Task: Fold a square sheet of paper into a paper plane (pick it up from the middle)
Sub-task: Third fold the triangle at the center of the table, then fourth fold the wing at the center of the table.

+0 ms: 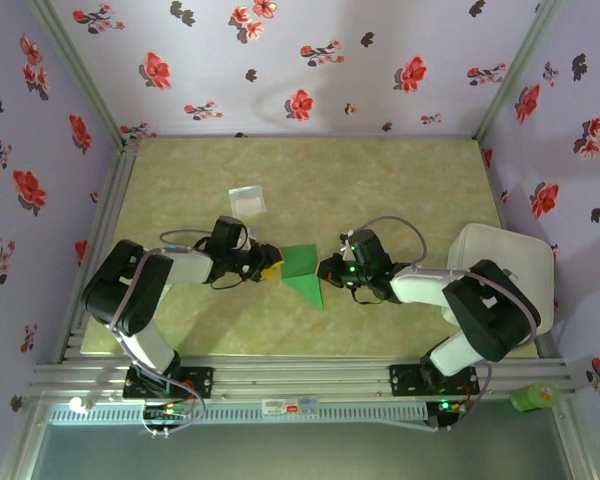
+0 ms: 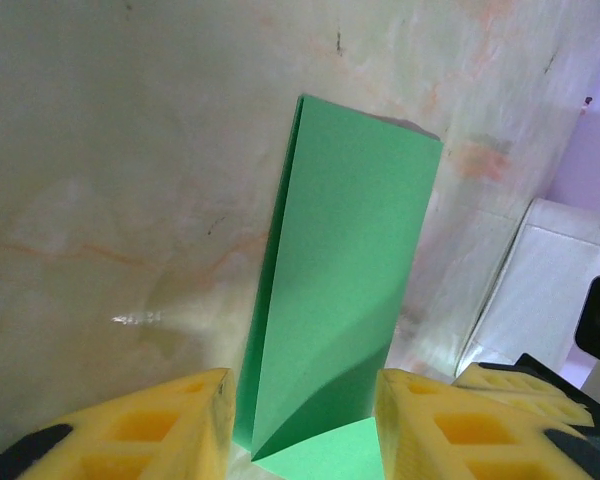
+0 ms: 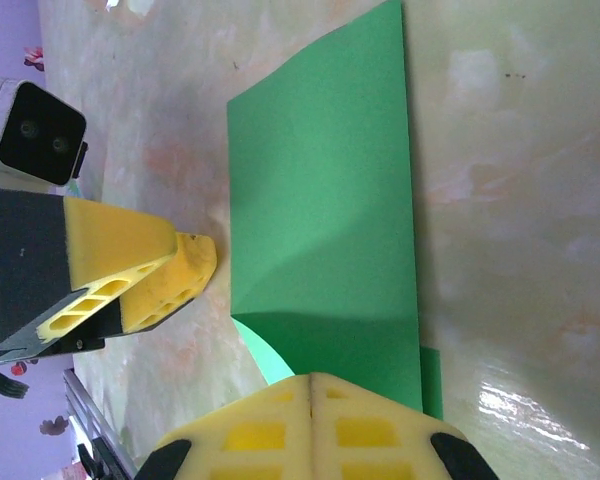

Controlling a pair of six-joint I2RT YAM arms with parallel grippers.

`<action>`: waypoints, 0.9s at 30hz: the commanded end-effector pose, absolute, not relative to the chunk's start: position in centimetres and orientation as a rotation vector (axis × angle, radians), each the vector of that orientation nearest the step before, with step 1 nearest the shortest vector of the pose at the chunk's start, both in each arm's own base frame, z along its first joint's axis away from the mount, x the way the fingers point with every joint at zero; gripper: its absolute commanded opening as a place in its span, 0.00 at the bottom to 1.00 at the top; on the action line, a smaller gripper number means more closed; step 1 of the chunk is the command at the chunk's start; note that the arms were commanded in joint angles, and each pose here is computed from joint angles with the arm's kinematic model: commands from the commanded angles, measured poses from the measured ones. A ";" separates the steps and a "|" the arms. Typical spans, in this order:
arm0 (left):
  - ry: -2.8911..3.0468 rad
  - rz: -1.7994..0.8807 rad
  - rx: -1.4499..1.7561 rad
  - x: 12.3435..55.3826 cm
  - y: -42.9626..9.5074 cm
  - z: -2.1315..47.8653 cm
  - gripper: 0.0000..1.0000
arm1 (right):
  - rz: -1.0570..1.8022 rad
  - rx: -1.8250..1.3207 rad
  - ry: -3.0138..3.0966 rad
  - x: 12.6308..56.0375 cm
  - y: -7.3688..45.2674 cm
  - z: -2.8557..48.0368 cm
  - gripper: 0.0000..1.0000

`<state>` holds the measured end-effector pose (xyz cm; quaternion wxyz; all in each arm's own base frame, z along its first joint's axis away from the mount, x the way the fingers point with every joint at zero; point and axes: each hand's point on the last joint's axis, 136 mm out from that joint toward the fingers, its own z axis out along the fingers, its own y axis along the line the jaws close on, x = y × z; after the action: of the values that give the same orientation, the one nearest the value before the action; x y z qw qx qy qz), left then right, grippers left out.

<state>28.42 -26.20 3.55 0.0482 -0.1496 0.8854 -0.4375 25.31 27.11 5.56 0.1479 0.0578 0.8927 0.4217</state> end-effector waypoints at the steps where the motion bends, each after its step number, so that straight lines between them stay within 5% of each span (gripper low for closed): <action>1: 2.691 -1.368 -0.406 28.8 -27.2 4.1 0.42 | 1.261 0.166 2.523 25.5 27.2 6.7 0.00; 27: 2.739 -1.366 -0.386 28.5 -28.8 3.1 0.38 | 1.297 0.183 2.490 25.2 26.8 7.0 0.00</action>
<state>28.83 -27.90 3.32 0.0405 -0.1348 0.8876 -0.4385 24.99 26.86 6.18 0.1550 0.0597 0.8823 0.4404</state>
